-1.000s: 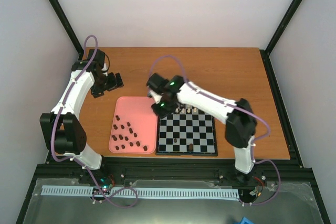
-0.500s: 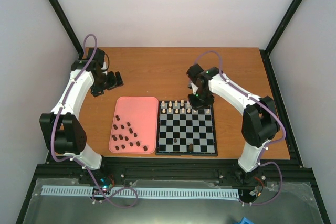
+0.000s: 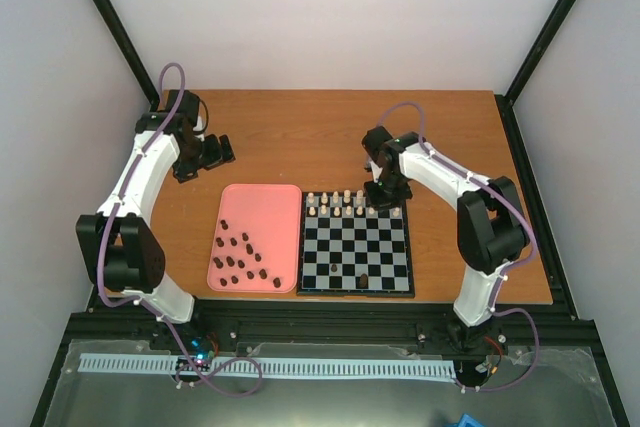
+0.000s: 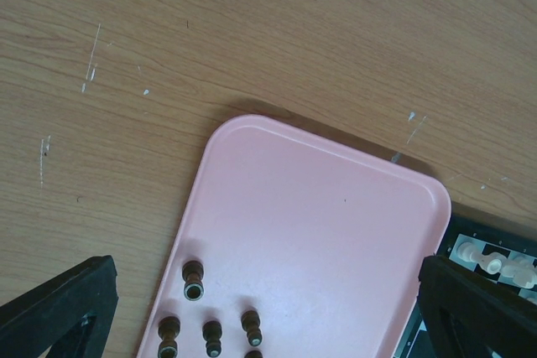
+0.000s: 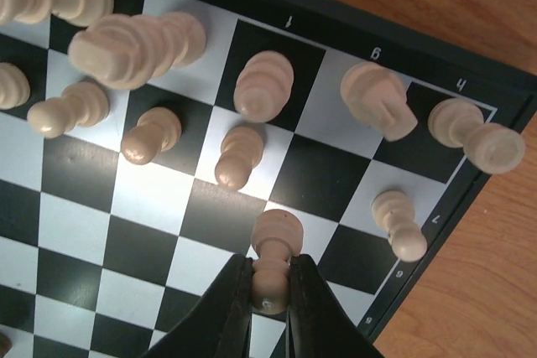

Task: Set up the chess pieces on the board
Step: Place the chess piece on the chessboard.

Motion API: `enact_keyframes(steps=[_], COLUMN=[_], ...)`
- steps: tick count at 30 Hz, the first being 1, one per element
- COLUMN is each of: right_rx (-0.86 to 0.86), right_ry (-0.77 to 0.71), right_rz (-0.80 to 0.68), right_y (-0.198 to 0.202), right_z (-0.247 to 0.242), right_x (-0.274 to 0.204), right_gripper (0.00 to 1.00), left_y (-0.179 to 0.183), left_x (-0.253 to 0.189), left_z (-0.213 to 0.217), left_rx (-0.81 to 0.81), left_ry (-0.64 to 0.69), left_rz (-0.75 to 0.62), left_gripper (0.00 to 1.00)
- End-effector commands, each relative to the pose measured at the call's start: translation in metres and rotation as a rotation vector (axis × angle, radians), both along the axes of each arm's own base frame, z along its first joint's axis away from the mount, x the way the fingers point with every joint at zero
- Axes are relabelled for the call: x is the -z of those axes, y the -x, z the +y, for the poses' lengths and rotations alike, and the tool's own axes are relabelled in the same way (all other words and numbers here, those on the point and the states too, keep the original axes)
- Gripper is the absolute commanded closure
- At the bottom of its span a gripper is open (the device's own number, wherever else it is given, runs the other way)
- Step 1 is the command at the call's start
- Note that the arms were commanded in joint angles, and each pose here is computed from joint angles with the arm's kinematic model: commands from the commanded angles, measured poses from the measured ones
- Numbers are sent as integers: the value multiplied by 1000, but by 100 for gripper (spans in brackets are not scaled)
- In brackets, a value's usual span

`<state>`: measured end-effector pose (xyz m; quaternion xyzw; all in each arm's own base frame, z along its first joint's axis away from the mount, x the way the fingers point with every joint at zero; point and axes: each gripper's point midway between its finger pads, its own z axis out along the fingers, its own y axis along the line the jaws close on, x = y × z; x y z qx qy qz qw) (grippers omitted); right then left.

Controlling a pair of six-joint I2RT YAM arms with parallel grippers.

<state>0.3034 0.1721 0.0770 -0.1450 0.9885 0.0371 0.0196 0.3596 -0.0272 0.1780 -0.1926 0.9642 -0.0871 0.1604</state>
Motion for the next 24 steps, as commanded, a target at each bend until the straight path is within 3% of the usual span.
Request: enact_keyframes(steps=[1, 24], right_rx=[2, 2], right_ry=[13, 58], right_rz=[-25, -27], right_y=[-13, -17], right_z=[-4, -18], right_x=[10, 30], right_gripper=[89, 88], left_y=[-9, -12], left_x=[-9, -5], left_z=[2, 2], left_rx=[0, -6], left_ry=[-11, -15], left_rz=[-22, -8], left_gripper=[0, 0])
